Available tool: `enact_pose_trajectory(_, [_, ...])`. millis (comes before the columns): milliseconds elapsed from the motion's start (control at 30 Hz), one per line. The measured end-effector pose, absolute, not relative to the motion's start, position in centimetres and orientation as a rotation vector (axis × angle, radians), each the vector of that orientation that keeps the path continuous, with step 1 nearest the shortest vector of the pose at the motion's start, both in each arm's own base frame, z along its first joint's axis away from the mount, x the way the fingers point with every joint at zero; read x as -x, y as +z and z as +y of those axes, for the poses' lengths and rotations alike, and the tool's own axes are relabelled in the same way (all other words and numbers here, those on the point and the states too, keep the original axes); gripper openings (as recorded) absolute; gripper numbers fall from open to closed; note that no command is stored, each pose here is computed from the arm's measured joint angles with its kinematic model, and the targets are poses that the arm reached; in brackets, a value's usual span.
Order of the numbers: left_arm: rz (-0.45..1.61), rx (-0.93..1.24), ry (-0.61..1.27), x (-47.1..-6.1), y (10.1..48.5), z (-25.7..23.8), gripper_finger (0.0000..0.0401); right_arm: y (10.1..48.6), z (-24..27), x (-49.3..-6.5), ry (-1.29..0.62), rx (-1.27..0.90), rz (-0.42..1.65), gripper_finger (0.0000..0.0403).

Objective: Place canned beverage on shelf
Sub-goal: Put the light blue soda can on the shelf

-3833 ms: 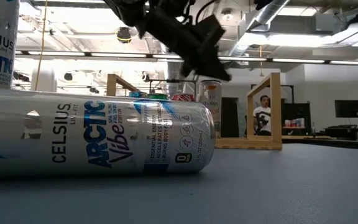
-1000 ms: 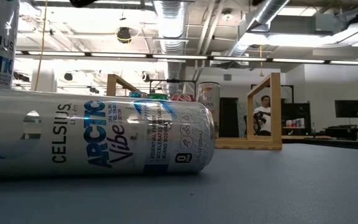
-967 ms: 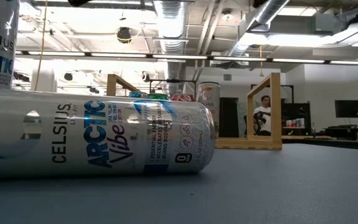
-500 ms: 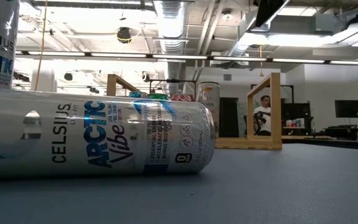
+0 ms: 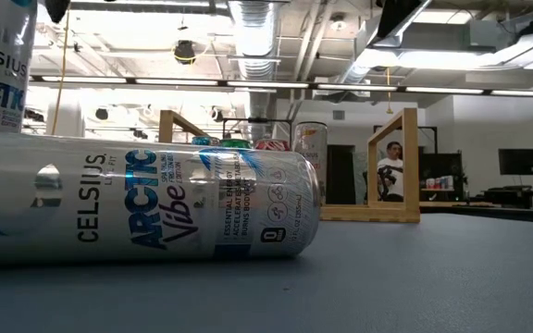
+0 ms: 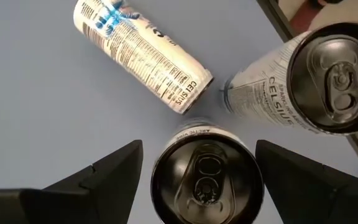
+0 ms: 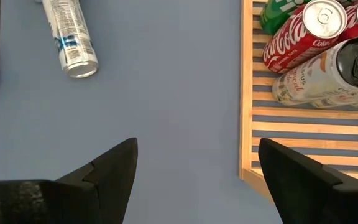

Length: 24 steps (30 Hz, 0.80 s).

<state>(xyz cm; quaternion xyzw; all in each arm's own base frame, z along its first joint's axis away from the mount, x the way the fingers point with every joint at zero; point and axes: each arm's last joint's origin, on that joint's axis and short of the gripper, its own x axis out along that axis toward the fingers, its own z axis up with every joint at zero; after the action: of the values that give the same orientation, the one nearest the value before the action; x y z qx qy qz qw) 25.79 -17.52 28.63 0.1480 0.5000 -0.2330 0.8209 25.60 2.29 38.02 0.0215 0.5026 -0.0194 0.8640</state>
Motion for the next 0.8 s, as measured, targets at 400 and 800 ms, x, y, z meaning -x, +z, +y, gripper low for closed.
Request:
enact_pose_trajectory(400, [1.102,-0.327,-0.587,-25.8,27.7,-17.9,0.0297,38.0,2.5,-25.6,-0.031,-0.043,1.055,0.0320])
enact_pose_trajectory(800, [1.150,-0.389,-0.581,-25.3,25.9,-17.4,0.0240,37.8,2.5,-25.2,-0.026,-0.025,1.100,0.0320])
